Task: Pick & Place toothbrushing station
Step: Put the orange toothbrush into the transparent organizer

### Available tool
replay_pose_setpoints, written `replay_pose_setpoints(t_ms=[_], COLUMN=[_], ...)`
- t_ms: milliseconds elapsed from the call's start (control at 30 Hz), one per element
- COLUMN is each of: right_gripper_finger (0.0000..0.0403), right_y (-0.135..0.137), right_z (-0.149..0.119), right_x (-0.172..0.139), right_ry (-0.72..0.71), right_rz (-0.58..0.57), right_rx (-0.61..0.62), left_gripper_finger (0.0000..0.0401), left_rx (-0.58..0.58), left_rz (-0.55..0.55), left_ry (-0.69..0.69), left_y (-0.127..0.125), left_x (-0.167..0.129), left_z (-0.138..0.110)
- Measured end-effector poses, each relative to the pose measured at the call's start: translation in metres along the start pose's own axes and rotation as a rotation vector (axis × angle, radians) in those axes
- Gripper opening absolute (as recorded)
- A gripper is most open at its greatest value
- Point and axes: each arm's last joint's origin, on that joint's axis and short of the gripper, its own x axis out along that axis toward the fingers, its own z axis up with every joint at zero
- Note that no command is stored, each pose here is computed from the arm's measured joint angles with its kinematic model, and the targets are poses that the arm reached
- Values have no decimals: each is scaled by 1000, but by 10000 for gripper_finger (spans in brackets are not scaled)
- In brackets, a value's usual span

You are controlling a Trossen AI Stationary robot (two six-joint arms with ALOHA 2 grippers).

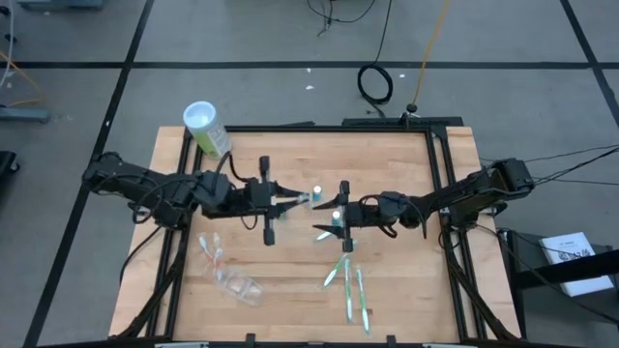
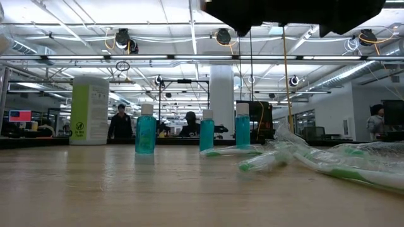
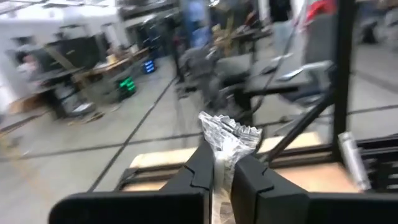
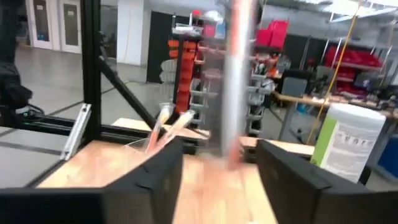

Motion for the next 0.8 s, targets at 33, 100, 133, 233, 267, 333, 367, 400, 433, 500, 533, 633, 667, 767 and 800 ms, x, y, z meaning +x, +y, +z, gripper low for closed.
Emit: replay_pose_setpoints(t_ms=[33, 100, 133, 233, 267, 333, 367, 400, 433, 500, 533, 633, 667, 767, 800], right_gripper_finger=[219, 248, 260, 290, 297, 308, 311, 314, 315, 317, 317, 317, 318, 318, 318], right_y=[0, -2, -2, -4, -4, -5, -6, -7, -9, -11, -12, -14, -14, -15, -16], right_z=[2, 7, 9, 17, 20, 28, 32, 36, 40, 47, 50, 53, 51, 48, 47], right_x=[-2, -7, -9, -20, -25, -34, -39, -44, -49, -59, -63, -75, -80, -90, -93], right_ry=[11, 52, 69, 139, 163, 190, 207, 218, 223, 237, 247, 250, 250, 221, 204], right_rz=[2, 8, 11, 20, 23, 27, 29, 29, 28, 24, 23, 21, 21, 11, -10], right_rx=[10, 20, 28, 58, 68, 72, 71, 72, 79, 94, 99, 121, 122, 124, 123], left_gripper_finger=[23, 16, 11, 10, 12, 12, 9, 7, 6, 8, 10, 8, 6, 8, 10], left_rx=[1, -1, -10, -57, -78, -114, -128, -144, -159, -191, -206, -231, -243, -316, -340], left_rz=[26, 58, 55, 26, 25, 35, 44, 59, 76, 129, 149, 175, 165, 113, 100], left_ry=[21, 56, 66, 133, 162, 230, 264, 291, 305, 305, 297, 280, 280, 284, 284], left_y=[0, -1, -2, -7, -9, -16, -20, -25, -31, -42, -47, -64, -69, -80, -82], left_x=[-4, -11, -14, -30, -36, -46, -52, -57, -63, -75, -82, -102, -108, -126, -131], left_z=[0, 0, 0, -1, -2, -7, -9, -12, -15, -19, -22, -36, -41, -56, -60])
